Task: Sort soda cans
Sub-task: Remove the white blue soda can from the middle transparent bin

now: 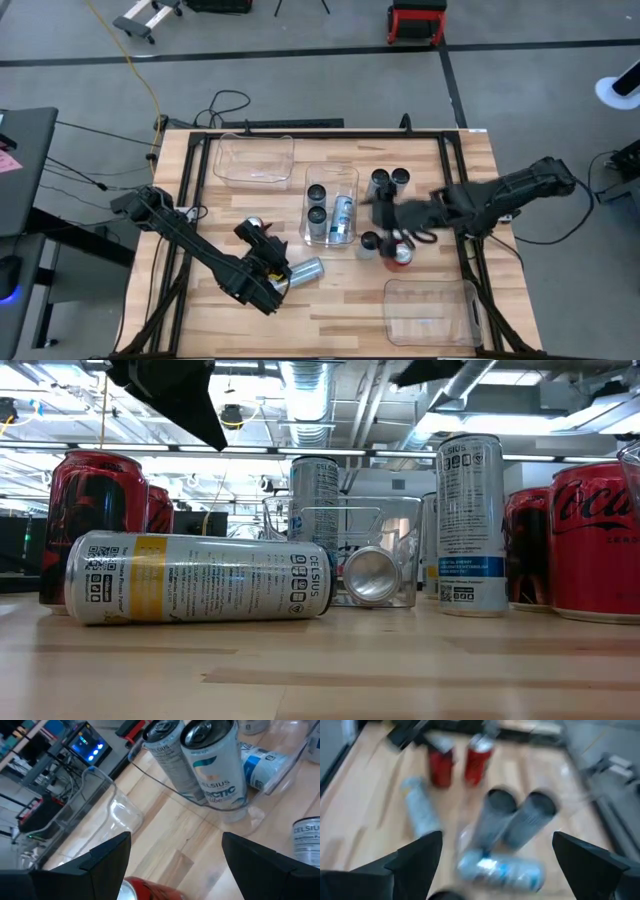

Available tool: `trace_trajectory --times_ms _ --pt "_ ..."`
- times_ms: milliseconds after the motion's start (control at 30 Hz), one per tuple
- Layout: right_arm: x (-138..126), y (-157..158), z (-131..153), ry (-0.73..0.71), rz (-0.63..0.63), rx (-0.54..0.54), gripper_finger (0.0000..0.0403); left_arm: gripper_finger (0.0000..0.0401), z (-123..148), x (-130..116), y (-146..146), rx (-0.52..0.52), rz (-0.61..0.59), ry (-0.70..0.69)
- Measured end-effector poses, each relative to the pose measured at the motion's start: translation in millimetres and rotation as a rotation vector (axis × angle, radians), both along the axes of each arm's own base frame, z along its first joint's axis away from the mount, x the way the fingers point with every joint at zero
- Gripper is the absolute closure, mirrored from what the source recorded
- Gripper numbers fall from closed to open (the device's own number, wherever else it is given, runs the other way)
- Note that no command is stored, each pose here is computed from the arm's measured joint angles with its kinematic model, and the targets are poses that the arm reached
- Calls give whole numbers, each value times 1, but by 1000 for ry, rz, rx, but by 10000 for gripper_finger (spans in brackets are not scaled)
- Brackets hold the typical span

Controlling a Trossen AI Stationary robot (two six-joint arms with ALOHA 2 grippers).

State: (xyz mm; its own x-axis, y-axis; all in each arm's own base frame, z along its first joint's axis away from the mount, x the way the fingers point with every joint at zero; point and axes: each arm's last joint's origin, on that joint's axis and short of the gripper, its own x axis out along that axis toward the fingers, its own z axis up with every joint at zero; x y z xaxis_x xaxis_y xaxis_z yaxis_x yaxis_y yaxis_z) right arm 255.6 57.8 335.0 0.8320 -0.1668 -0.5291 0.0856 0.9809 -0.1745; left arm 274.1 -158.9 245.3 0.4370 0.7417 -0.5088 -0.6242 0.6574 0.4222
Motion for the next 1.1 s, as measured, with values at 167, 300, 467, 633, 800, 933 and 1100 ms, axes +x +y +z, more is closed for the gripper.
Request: trace_trajectory --times_ms 167,300,467,633,800,933,1100 --pt "13 -36 15 -91 -33 70 6 98 6 -7 3 27 10 -2" --pt "18 -69 19 -149 -25 180 6 111 15 -19 12 41 -6 23" --pt "33 -102 1 -99 -52 255 6 120 29 -39 44 -6 17 18" --pt "46 -112 -13 -49 11 163 6 121 35 -58 78 -58 -74 23" --pt "62 -119 -35 22 89 61 6 121 38 -65 119 -102 -250 -24" --pt "71 -130 -50 155 66 97 6 121 34 -72 151 -121 -375 -146" --pt "80 -143 -55 333 29 145 18 121 27 -78 176 -126 -460 -260"
